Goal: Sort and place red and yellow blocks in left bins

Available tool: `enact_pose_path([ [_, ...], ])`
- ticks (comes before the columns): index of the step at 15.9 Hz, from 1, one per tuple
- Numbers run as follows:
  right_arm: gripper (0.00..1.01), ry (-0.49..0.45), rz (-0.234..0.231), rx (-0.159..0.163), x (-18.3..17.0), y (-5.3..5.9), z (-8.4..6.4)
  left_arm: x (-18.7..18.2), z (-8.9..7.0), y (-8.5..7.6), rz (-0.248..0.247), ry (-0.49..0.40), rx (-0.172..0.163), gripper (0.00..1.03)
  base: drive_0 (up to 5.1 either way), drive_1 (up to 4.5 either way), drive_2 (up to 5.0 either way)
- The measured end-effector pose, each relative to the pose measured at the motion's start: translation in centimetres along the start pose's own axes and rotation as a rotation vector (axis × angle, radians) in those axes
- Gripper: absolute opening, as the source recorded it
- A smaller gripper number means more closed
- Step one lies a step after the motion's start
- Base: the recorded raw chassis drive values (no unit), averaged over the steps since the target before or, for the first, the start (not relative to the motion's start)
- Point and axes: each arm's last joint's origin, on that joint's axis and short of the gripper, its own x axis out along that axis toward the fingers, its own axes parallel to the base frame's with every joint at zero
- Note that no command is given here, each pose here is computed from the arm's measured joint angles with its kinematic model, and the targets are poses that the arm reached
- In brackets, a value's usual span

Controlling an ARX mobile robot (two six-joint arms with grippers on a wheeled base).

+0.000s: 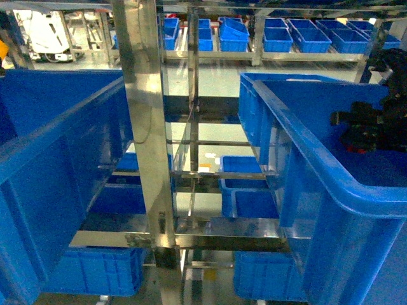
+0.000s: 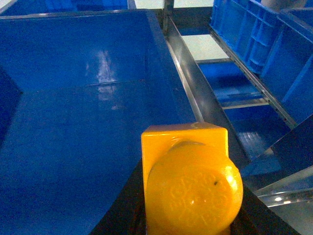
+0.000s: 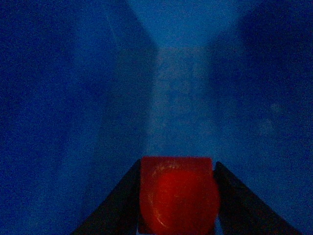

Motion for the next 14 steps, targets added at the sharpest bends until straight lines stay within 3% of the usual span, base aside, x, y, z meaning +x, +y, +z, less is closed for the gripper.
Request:
enact_pose_path([
  [2, 0.58, -0.045, -0.014, -0.006, -1.1, -0.2, 0.1, 0.0, 0.0, 0.0, -0.001, 0.0, 0.0, 0.28, 0.0, 0.0, 0.0],
  [4, 0.82, -0.121, 0.005, 0.027, -4.5, -1.1, 0.3, 0.0, 0.0, 0.0, 0.0, 0.0, 0.0, 0.28, 0.0, 0.0, 0.0],
  [6, 1.0, -0.141, 0.05, 0.079, -8.5, -1.6, -0.4, 0.0, 0.0, 0.0, -0.001, 0.0, 0.0, 0.28, 0.0, 0.0, 0.0],
  [9, 0.98, -0.114, 0.123, 0.119, -13.3, -1.0, -2.2, 0.0, 0.0, 0.0, -0.001, 0.0, 0.0, 0.28, 0.0, 0.0, 0.0],
  [11, 0.98, -0.164, 0.154, 0.119, -17.1, -0.1, -2.2, 0.0, 0.0, 0.0, -0.001, 0.0, 0.0, 0.28, 0.0, 0.0, 0.0],
  [14, 0.98, -0.23, 0.166, 0.112, -22.9, 0.2, -2.7, 0.0, 0.0, 0.0, -0.001, 0.0, 0.0, 0.28, 0.0, 0.0, 0.0],
])
